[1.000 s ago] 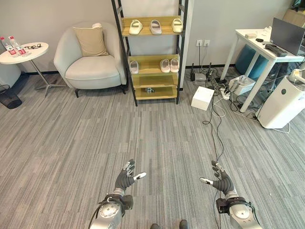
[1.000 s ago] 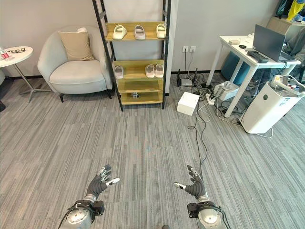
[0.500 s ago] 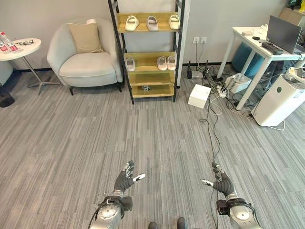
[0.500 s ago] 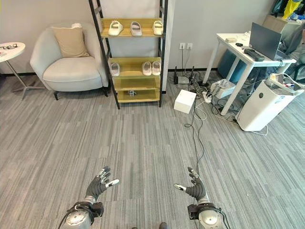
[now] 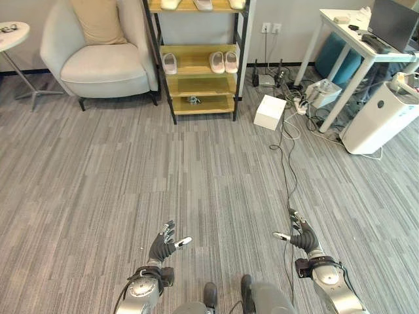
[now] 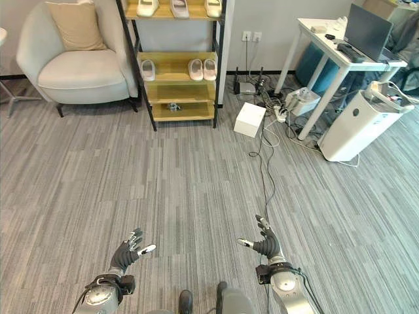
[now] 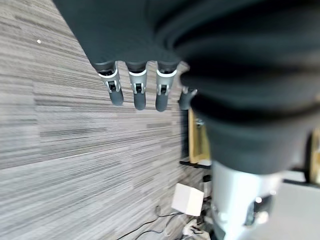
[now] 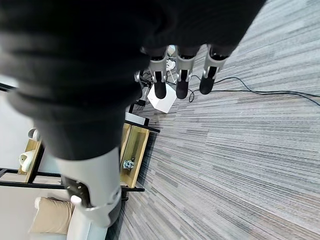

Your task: Arrange the slippers neatly on the shoe rack.

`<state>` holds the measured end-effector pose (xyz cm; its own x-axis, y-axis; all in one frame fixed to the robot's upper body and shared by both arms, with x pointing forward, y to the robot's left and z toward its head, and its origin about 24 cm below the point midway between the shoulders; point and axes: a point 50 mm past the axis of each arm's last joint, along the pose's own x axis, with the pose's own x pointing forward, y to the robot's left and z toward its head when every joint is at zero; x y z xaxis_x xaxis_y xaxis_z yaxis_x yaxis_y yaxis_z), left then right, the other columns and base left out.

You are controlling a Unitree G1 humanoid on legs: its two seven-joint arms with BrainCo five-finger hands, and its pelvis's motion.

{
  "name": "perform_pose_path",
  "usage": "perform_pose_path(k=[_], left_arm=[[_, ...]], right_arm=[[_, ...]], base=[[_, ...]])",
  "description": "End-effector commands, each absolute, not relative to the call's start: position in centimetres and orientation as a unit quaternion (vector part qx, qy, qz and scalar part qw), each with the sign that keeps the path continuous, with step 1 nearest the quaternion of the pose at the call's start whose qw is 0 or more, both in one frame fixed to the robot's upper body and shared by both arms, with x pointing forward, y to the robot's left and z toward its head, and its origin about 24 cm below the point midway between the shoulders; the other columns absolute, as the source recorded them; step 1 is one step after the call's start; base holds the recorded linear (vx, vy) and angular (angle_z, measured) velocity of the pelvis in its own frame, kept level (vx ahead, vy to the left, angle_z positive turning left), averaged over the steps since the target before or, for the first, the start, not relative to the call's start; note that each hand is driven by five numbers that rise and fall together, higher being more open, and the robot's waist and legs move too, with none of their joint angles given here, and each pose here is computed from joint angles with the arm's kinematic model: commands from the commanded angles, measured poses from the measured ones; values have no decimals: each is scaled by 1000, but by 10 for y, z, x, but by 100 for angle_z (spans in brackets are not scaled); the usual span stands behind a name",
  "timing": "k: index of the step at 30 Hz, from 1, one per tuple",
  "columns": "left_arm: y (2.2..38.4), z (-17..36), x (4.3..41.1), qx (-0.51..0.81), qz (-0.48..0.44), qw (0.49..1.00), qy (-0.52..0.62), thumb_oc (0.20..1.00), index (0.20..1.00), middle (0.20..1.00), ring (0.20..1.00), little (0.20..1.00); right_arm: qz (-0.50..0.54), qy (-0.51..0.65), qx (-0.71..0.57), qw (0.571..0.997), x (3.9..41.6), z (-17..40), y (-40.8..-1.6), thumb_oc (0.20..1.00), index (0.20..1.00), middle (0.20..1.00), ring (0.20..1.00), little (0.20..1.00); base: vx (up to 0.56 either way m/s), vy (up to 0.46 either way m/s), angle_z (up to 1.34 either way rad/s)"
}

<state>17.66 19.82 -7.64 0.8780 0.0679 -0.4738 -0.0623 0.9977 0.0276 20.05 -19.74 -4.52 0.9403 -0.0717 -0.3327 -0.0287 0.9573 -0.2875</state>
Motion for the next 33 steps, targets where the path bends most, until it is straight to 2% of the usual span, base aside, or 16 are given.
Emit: perform_pose_path(k=[1,5,19,25,33], left_arm=[[197,-46,204,6,22,988,155,1000,1000,1000,1000,1000],[189,-35,217,11,5,992,124,1000,1000,1000,1000,1000],[177,-28,221,-47,3,993,106,1000,1000,1000,1000,1000],[174,-27,218,-32,-6,994,106,1000,1000,1000,1000,1000],[173,-31,219,-1,-11,993,114,1000,1000,1000,1000,1000]], right_arm=[[-5,110,-141,984,217,-23,-193,1000,1000,1000,1000,1000],[-5,103,-155,982,217,-20,-195,1000,1000,1000,1000,1000],[-7,101,-157,982,207,-14,-214,1000,1000,1000,1000,1000],[-15,105,-162,981,209,-16,-217,1000,1000,1000,1000,1000],[8,103,-168,980,217,-18,-201,1000,1000,1000,1000,1000]], base=[[144,-68,-22],[372,-192,-16],[410,-222,6],[233,3,3],[524,176,-9]])
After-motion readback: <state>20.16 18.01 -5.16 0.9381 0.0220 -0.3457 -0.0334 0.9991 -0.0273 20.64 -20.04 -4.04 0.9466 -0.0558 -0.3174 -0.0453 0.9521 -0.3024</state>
